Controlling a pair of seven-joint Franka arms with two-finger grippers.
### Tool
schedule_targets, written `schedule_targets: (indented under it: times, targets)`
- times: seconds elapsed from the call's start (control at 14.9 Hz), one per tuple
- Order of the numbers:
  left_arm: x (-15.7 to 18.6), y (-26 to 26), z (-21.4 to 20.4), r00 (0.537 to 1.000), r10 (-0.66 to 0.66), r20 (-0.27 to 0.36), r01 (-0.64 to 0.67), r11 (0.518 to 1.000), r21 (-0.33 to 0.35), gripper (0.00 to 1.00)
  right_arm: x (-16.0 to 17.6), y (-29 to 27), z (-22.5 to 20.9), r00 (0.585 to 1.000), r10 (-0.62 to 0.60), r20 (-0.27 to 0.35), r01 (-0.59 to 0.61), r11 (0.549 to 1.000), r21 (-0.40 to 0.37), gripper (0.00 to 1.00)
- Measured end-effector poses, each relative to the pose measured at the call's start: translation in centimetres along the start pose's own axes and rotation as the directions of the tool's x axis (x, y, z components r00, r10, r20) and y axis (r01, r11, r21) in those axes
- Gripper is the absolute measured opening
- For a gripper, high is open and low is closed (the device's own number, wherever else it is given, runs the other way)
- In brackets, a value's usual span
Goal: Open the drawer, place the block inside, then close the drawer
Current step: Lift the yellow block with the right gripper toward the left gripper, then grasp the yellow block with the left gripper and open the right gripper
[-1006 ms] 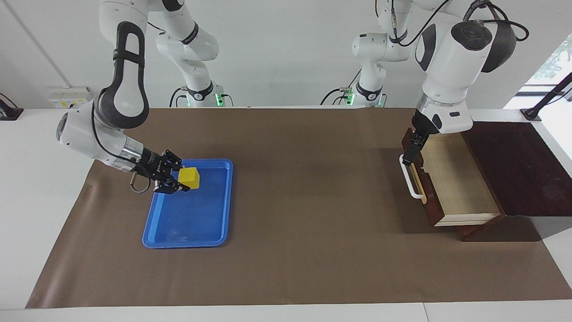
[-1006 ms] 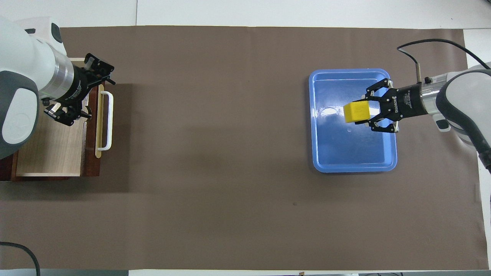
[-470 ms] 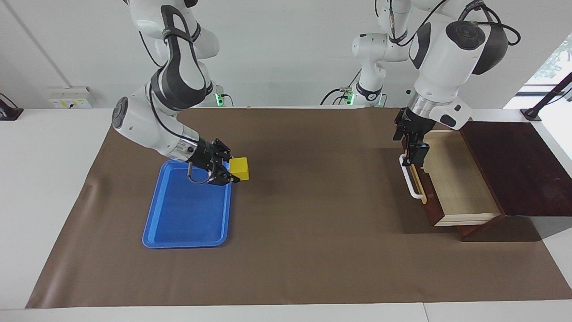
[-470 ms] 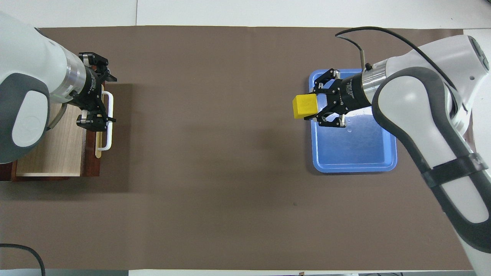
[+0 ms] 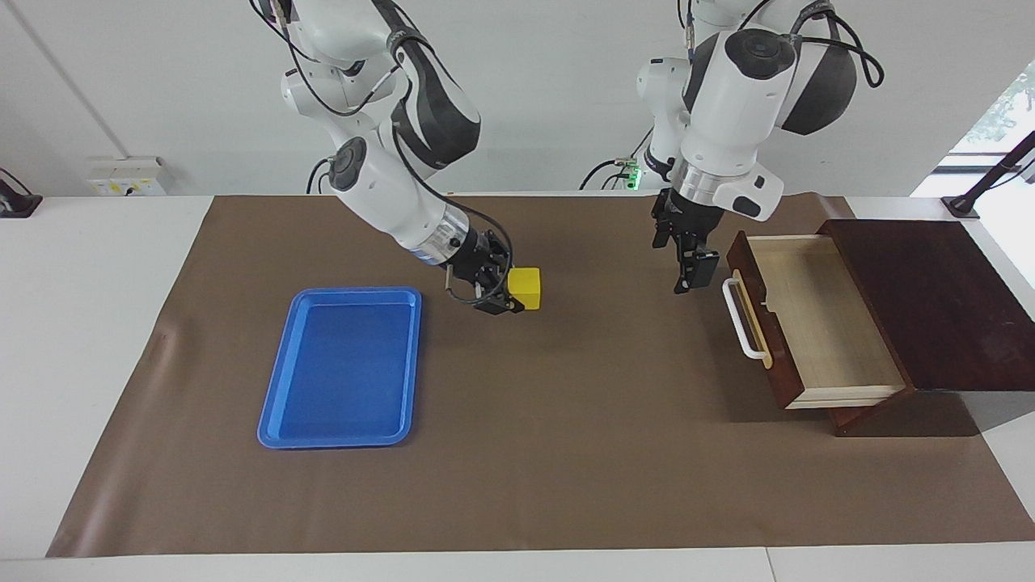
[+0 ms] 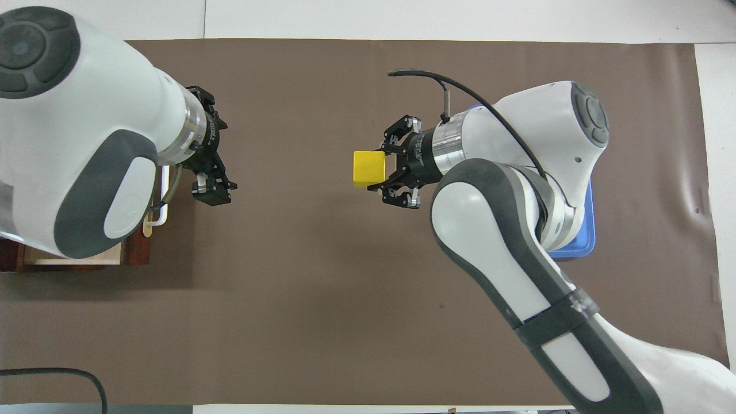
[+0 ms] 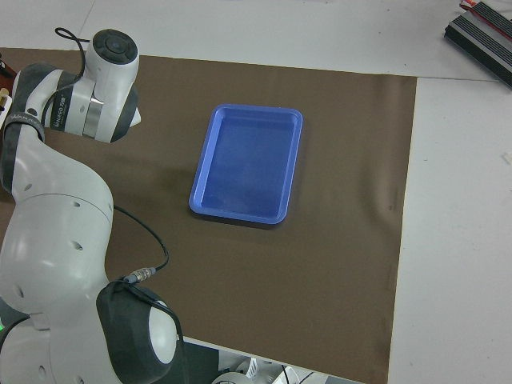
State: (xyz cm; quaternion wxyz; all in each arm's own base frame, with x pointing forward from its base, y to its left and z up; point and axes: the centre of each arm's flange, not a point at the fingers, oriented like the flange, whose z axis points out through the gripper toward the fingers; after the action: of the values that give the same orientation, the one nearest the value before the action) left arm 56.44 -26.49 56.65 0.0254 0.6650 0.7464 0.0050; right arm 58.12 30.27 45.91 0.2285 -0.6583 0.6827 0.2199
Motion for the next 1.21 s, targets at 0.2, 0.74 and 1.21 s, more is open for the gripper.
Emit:
schedule_targets:
  times: [0.2,0.74,1.21]
  targets:
    - [-4.7,-0.4,1.3,1.0,-0.03,-0.002,0.03,0.999,0.019,1.0,-1.4,0.9,1.8,1.0,-0.018,-0.002,0.018,1.0,-0.003,0.55]
    - [-10.8,-4.3,3.0,1.0,-0.024,-0.017,0.025,0.999,0.045,1.0,-1.5,0.8,2.9,1.0,-0.006,0.01,0.006,1.0,0.005,0.55]
    - [-12.8,-5.4,4.4,1.0,-0.021,-0.009,0.022,0.999,0.036,1.0,-1.5,0.8,3.0,1.0,-0.004,0.012,0.004,1.0,0.009,0.55]
